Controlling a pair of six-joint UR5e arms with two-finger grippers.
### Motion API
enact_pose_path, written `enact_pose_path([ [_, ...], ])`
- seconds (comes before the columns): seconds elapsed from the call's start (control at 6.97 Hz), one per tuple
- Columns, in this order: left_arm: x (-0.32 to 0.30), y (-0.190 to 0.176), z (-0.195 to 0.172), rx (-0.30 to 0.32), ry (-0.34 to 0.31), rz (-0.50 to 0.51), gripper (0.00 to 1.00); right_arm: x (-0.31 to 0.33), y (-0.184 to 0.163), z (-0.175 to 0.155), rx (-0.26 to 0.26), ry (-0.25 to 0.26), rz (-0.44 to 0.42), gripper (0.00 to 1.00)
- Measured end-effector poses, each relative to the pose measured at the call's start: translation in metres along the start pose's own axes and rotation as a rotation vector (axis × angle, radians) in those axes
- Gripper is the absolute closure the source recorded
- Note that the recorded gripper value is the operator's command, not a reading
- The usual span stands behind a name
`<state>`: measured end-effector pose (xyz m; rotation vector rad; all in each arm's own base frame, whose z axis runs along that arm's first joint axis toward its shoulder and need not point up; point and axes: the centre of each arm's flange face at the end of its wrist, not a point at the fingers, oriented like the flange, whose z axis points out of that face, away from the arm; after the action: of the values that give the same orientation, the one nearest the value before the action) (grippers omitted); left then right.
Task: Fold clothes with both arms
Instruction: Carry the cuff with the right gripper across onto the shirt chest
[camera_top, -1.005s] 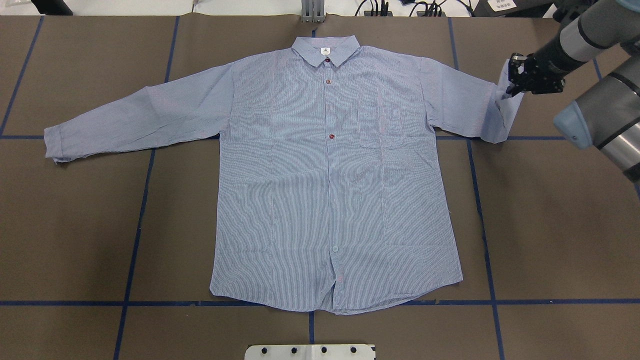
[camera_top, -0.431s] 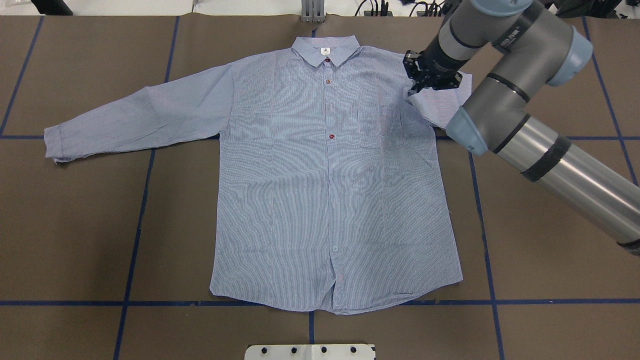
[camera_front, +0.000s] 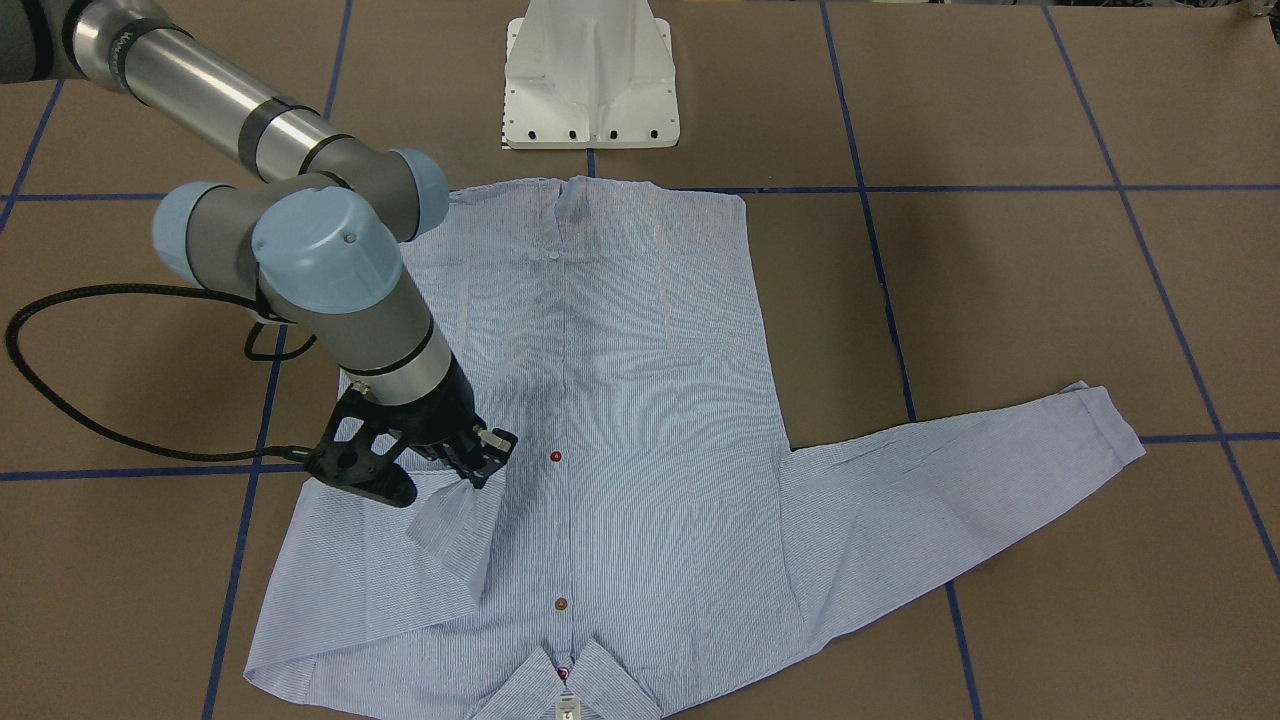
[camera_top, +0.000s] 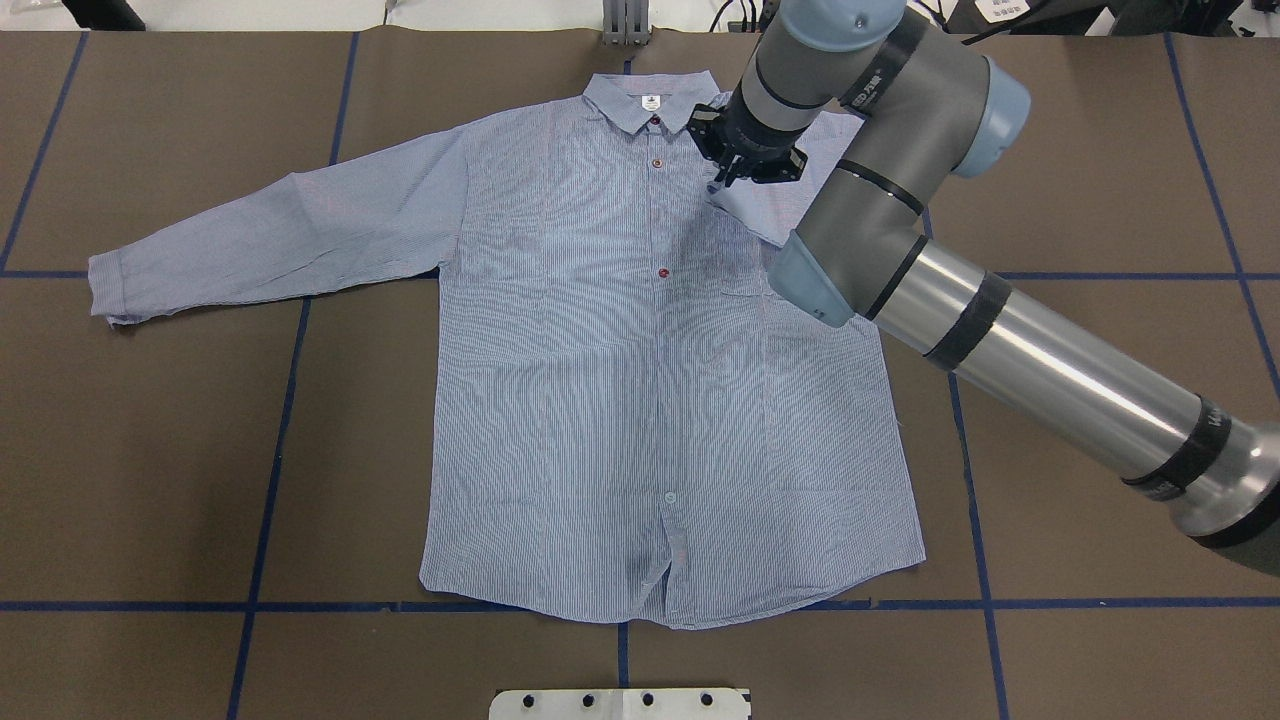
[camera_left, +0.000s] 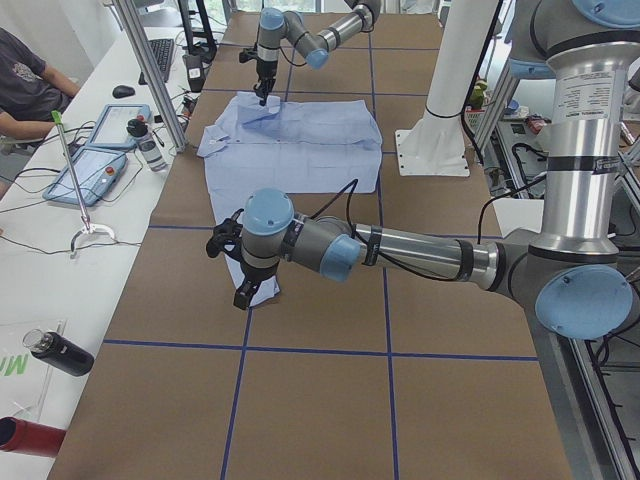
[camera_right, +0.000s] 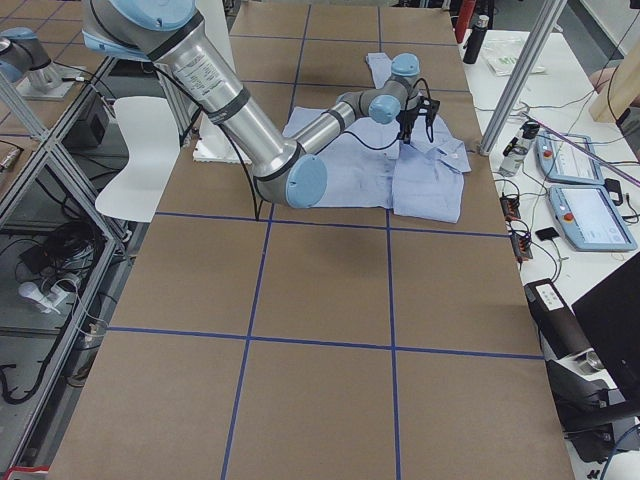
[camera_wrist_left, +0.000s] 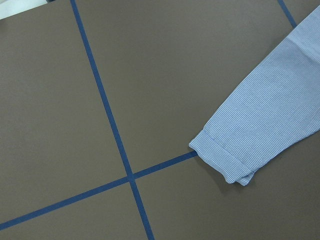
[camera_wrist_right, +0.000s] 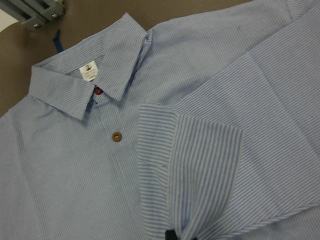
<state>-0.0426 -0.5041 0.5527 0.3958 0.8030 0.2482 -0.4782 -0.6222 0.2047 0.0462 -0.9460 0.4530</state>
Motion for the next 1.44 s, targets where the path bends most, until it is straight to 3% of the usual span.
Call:
enact_pose_path([
  [0.14, 0.004, 0.0, -0.003, 0.005, 0.0, 0.005, 0.0, -0.021, 0.014, 0.003, 0.0, -0.008, -0.014, 1.0],
  [0.29, 0.005, 0.0, -0.005, 0.007, 0.0, 0.007, 0.0, -0.037, 0.025, 0.005, -0.003, -0.012, -0.026, 0.92],
  [0.43, 0.006, 0.0, -0.005, 0.006, 0.001, 0.006, 0.0, -0.044, 0.031, 0.008, -0.001, -0.018, -0.034, 0.65],
  [0.57, 0.005, 0.001, -0.005, 0.005, 0.001, 0.005, 0.0, -0.047, 0.035, 0.013, -0.001, -0.029, -0.038, 0.56],
  [1.0, 0.002, 0.002, -0.002, 0.0, 0.001, 0.0, 0.0, -0.076, 0.05, 0.021, 0.005, -0.047, -0.026, 0.56],
  [1.15, 0.002, 0.003, -0.001, -0.001, 0.002, 0.0, 0.0, -0.083, 0.053, 0.021, 0.005, -0.054, -0.021, 0.5],
  [1.29, 0.001, 0.003, 0.0, -0.002, 0.002, 0.0, 0.0, -0.086, 0.054, 0.02, 0.006, -0.066, -0.014, 0.01],
  [1.44, 0.0, 0.004, 0.002, -0.004, 0.004, -0.002, 0.0, -0.09, 0.055, 0.018, 0.006, -0.08, -0.002, 0.0],
])
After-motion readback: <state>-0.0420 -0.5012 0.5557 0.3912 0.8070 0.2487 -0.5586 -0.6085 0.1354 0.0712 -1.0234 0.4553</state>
